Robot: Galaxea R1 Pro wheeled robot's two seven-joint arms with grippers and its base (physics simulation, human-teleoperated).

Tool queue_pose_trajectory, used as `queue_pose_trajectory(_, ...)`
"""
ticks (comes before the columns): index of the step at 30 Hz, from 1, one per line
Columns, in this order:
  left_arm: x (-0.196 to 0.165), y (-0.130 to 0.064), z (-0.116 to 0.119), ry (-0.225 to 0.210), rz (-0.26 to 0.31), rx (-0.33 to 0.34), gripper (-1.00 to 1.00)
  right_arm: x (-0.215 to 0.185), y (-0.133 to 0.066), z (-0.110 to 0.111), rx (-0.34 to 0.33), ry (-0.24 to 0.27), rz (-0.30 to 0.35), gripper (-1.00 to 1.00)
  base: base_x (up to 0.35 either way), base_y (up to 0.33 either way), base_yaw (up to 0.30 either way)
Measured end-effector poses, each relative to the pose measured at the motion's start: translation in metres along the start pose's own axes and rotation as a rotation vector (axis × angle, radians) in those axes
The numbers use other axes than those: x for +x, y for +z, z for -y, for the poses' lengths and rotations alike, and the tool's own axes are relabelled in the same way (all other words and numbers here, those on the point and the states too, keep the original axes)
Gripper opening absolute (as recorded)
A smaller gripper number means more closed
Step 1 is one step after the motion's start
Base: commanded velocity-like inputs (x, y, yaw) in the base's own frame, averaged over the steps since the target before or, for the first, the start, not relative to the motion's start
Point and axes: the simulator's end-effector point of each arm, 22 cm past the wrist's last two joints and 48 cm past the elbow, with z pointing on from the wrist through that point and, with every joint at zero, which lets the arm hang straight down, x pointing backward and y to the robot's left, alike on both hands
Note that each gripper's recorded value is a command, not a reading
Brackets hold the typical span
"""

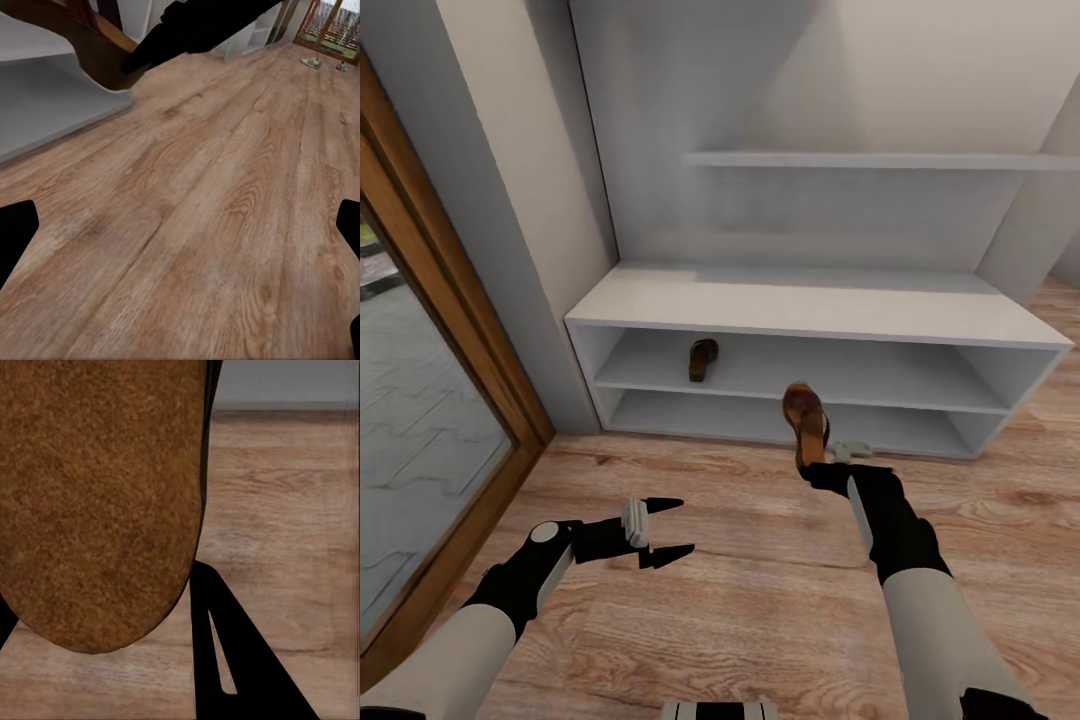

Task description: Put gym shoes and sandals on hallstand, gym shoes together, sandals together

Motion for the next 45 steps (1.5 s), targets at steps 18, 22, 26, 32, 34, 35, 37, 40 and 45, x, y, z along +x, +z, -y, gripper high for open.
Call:
queue_pose_trajectory(18,-0.003,0.01,0.005,-0.005,0.014,0.012,1.0,-0.005,0.026,-0.015,-0.009,-0.046,0.253,-1.0,0.0,0.0,0.0)
queue_pose_trajectory(22,-0.003,0.01,0.006,-0.005,0.014,0.013,1.0,-0.004,0.027,-0.016,-0.012,-0.046,0.263,-1.0,0.0,0.0,0.0)
queue_pose_trajectory(26,-0.003,0.01,0.006,-0.005,0.015,0.013,1.0,-0.003,0.027,-0.016,-0.012,-0.046,0.263,-1.0,0.0,0.0,0.002)
queue_pose_trajectory(32,-0.003,0.01,0.006,-0.004,0.014,0.014,1.0,-0.002,0.028,-0.016,-0.012,-0.044,0.261,-1.0,0.0,0.0,0.222)
queue_pose_trajectory(34,-0.003,0.01,0.006,-0.005,0.014,0.013,1.0,-0.002,0.028,-0.016,-0.012,-0.044,0.261,-1.0,0.0,0.0,0.285)
queue_pose_trajectory(35,-0.003,0.01,0.006,-0.005,0.014,0.014,1.0,-0.002,0.028,-0.016,-0.012,-0.044,0.261,-1.0,0.0,0.0,0.291)
queue_pose_trajectory(37,-0.003,0.01,0.006,-0.005,0.015,0.013,1.0,-0.002,0.028,-0.016,-0.012,-0.044,0.261,-1.0,0.0,0.0,0.293)
queue_pose_trajectory(40,-0.003,0.01,0.006,-0.005,0.015,0.014,1.0,-0.002,0.028,-0.016,-0.012,-0.044,0.261,-1.0,0.0,0.0,0.296)
queue_pose_trajectory(45,-0.003,0.01,0.006,-0.005,0.015,0.014,1.0,-0.002,0.028,-0.016,-0.012,-0.045,0.26,-1.0,0.0,0.0,0.288)
